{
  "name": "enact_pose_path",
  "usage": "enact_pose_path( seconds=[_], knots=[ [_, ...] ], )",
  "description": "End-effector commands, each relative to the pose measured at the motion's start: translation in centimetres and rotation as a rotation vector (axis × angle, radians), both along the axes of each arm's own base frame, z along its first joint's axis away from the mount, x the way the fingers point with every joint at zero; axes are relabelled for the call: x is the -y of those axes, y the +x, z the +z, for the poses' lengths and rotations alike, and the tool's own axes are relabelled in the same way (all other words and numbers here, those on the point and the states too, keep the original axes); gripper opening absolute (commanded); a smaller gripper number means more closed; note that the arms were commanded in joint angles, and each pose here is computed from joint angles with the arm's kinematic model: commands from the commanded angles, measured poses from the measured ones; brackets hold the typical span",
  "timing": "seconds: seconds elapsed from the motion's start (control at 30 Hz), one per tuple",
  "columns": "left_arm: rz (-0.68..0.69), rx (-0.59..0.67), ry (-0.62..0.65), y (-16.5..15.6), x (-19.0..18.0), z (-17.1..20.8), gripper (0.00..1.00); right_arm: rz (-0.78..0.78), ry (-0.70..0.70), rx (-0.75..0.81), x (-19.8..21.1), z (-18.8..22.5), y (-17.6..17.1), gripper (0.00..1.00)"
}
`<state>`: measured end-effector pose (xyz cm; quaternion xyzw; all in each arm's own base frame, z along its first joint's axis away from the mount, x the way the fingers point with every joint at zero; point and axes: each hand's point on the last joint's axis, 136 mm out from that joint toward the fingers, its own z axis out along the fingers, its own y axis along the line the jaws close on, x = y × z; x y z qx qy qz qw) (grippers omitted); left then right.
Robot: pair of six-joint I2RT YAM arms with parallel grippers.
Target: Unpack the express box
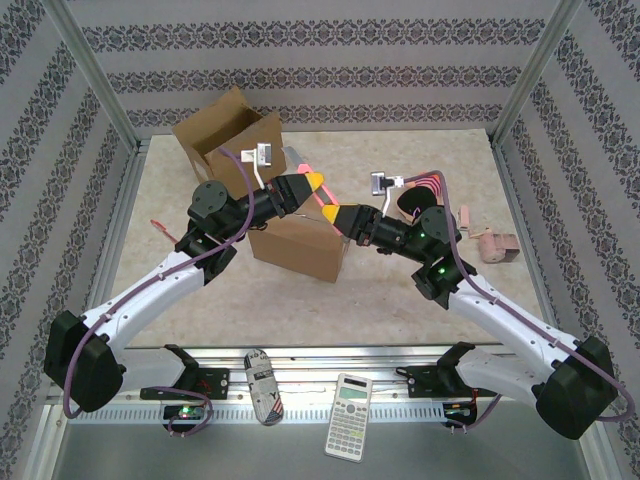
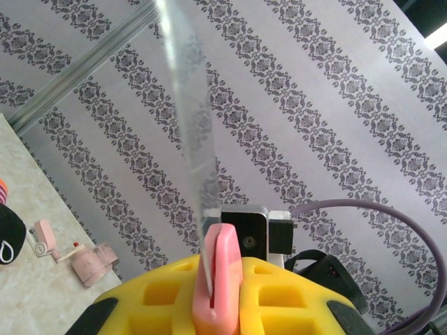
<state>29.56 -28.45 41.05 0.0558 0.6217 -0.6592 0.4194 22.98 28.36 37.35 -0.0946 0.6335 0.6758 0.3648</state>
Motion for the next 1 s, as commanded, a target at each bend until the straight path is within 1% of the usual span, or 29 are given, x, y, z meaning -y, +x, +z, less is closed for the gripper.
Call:
enact_pose_path(
  seconds=[0.0,0.03,0.07,0.1,0.13,0.2,0.23,0.27,0.33,0.43,0.57,0.63,0.67,0.77,0.83,0.97],
  knots=[
    [0.046,0.023,0.025,0.5,-0.5,-0.6,0.00,0.006,0.080,0.098,0.4,3.0,-1.3,0.03],
    [0.047,0.023,0.030,0.5,-0.5,-0.8,0.00,-0.005,0.080,0.092,0.5,2.9,-1.1,0.00],
    [0.048,0.023,0.038,0.5,-0.5,-0.8,0.00,-0.018,0.082,0.086,0.6,2.8,-0.9,0.00],
    [0.048,0.023,0.047,0.5,-0.5,-0.9,0.02,-0.027,0.080,0.078,0.6,2.6,-0.8,0.00],
    [0.050,0.021,0.065,0.5,-0.5,-1.1,0.13,-0.037,0.078,0.076,0.7,2.5,-0.7,0.00],
    [0.064,0.017,0.115,0.5,-0.8,-1.6,0.43,-0.060,0.066,0.063,1.0,2.2,-0.5,0.00],
    [0.081,0.011,0.149,0.6,-1.2,-2.0,0.77,-0.076,0.057,0.054,1.3,1.9,-0.3,0.00],
    [0.101,-0.007,0.196,0.9,-1.6,-2.6,1.00,-0.092,0.049,0.044,1.7,1.6,-0.2,0.00],
    [0.148,-0.042,0.288,1.4,-2.9,-3.8,1.00,-0.129,0.040,0.013,2.9,1.0,0.2,0.00],
    [0.238,-0.132,0.434,2.2,-5.6,-6.1,1.00,-0.192,0.014,-0.051,5.5,-0.3,0.8,0.00],
    [0.394,-0.285,0.645,3.5,-10.3,-10.3,1.00,-0.280,-0.108,-0.132,8.7,-3.1,0.3,0.00],
    [0.470,-0.319,0.767,4.0,-12.2,-12.1,1.00,-0.301,-0.163,-0.158,9.8,-4.2,-0.5,0.00],
    [0.506,-0.322,0.831,4.3,-13.1,-12.9,1.00,-0.313,-0.190,-0.167,10.3,-4.8,-1.0,0.00],
    [0.568,-0.292,0.957,5.8,-14.5,-14.6,1.00,-0.316,-0.220,-0.173,11.0,-5.8,-2.4,0.00],
    [0.582,-0.246,0.995,6.9,-14.5,-15.2,1.00,-0.311,-0.229,-0.181,11.2,-6.5,-3.0,0.00],
    [0.597,-0.171,1.027,9.2,-13.9,-16.5,1.00,-0.310,-0.240,-0.218,11.4,-8.6,-3.5,0.00]
  ],
)
